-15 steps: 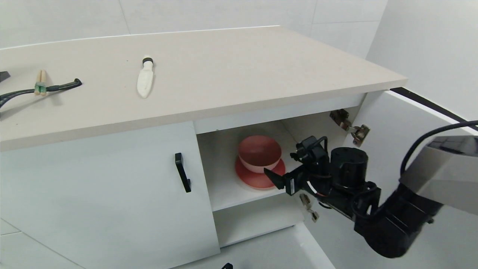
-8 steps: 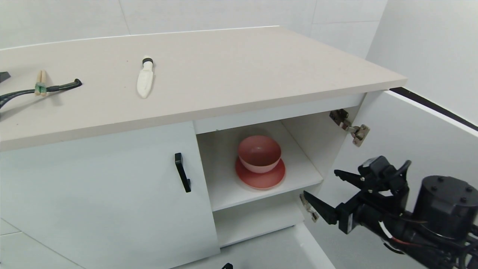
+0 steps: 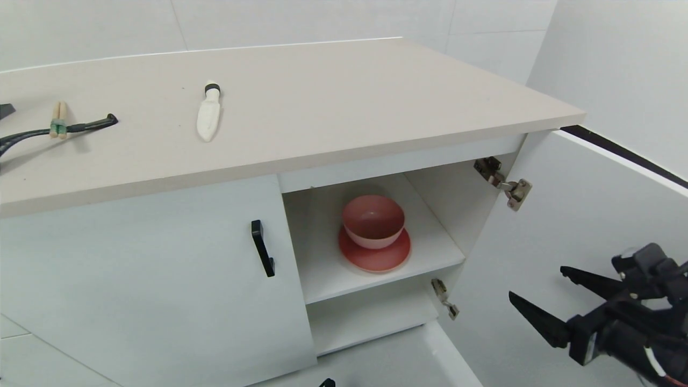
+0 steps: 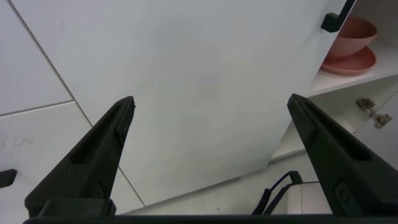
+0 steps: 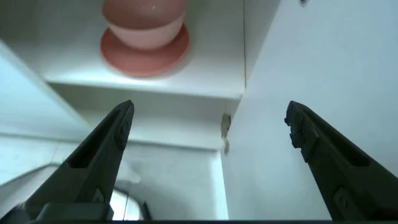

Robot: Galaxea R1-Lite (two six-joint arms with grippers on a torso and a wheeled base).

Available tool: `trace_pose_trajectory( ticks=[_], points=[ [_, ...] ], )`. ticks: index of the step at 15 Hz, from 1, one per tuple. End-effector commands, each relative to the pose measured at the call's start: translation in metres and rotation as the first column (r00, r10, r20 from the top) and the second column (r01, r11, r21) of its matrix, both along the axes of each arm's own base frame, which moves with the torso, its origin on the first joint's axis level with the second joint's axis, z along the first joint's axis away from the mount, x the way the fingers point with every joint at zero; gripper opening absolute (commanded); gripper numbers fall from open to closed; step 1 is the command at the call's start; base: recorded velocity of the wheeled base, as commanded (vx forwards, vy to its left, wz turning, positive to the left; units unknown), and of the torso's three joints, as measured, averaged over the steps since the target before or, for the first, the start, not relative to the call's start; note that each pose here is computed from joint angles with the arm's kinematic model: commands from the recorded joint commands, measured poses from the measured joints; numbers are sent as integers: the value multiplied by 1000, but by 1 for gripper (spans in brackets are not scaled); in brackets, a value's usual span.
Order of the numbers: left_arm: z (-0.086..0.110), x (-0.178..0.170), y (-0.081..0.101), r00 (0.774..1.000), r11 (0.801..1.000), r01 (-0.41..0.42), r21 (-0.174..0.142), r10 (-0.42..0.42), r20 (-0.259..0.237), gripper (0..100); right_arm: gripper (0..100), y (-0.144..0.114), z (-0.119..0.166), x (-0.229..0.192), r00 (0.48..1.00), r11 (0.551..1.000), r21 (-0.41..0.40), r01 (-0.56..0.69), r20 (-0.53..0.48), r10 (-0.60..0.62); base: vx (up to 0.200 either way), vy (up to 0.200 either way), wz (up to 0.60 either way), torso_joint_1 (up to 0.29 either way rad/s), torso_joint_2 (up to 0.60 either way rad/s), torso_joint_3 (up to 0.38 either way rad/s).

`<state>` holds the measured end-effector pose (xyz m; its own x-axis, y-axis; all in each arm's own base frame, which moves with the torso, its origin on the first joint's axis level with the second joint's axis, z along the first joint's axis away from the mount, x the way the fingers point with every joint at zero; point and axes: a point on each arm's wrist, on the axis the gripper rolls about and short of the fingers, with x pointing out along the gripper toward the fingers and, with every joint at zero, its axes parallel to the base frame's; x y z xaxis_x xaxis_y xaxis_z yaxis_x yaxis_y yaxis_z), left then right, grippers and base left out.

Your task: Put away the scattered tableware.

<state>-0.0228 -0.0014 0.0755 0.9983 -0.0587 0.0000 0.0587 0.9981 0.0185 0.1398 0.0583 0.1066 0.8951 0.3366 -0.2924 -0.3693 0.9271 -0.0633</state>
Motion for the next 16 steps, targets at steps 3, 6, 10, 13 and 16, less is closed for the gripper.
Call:
trace_pose_trajectory(
  ticks=[3, 6, 10, 13, 16],
  points=[
    [0, 0, 0, 1000, 1000, 0, 0, 0, 0, 100, 100, -30, 3, -76, 995, 992, 127, 25, -97, -13, 0, 0, 0, 0, 0, 0],
    [0, 0, 0, 1000, 1000, 0, 0, 0, 0, 100, 100, -47, -2, -103, 990, 970, 204, 135, -68, -124, 0, 0, 0, 0, 0, 0],
    [0, 0, 0, 1000, 1000, -2, -2, 2, 0, 100, 100, -59, -21, -149, 961, 937, 265, 229, 91, -260, 0, 0, 0, 0, 0, 0],
    [0, 0, 0, 1000, 1000, -2, -2, 2, 0, 100, 100, -56, -22, -157, 915, 922, 231, 310, 192, -355, 0, 0, 0, 0, 0, 0],
    [0, 0, 0, 1000, 1000, -4, -6, 3, 0, 100, 100, -57, -28, -158, 912, 939, 94, 330, 227, -343, 0, 0, 0, 0, 0, 0]
  ],
)
